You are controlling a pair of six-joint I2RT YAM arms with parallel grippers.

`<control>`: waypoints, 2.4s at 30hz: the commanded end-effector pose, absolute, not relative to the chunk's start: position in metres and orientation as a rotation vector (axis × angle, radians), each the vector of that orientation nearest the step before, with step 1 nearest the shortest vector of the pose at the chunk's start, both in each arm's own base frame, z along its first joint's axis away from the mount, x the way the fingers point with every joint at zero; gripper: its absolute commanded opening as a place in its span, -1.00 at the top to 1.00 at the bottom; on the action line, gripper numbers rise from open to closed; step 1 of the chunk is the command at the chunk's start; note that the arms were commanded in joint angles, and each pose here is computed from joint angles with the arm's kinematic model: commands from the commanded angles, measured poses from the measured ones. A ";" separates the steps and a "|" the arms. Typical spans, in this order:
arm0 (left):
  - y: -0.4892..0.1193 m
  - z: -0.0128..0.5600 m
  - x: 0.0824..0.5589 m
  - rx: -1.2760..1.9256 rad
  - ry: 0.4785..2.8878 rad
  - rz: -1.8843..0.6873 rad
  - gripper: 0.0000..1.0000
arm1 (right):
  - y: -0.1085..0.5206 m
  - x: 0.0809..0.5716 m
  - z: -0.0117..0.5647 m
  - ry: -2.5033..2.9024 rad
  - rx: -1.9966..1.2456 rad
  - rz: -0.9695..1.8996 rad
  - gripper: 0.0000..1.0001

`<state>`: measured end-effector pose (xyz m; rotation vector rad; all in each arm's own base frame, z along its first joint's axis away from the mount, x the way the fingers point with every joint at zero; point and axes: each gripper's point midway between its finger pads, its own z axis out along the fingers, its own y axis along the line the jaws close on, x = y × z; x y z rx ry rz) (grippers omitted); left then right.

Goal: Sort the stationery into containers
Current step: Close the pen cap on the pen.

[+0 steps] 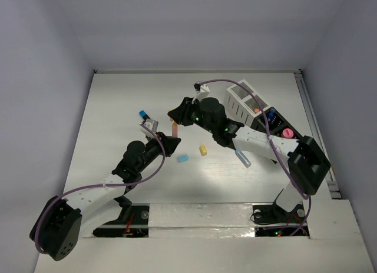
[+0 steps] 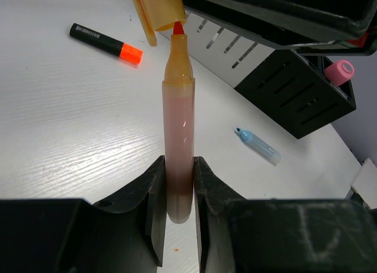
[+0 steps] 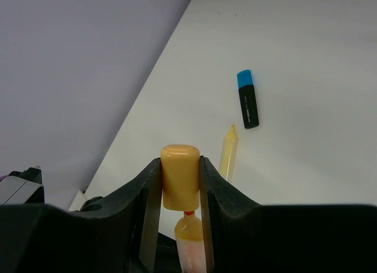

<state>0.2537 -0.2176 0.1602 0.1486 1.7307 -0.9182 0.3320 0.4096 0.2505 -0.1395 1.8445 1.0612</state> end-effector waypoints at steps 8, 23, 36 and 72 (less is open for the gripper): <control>-0.211 0.192 0.259 0.108 1.623 -0.922 1.00 | 0.408 0.324 0.279 1.743 -0.108 1.100 0.84; -0.204 0.193 0.261 0.063 1.624 -0.892 1.00 | 0.418 0.306 0.275 1.682 -0.095 1.038 0.86; -0.194 0.205 0.256 0.035 1.565 -0.890 1.00 | 0.428 0.289 0.261 1.688 -0.091 1.062 0.88; -0.192 0.231 0.247 0.040 1.492 -0.941 1.00 | 0.409 0.206 0.141 2.011 -0.518 1.115 1.00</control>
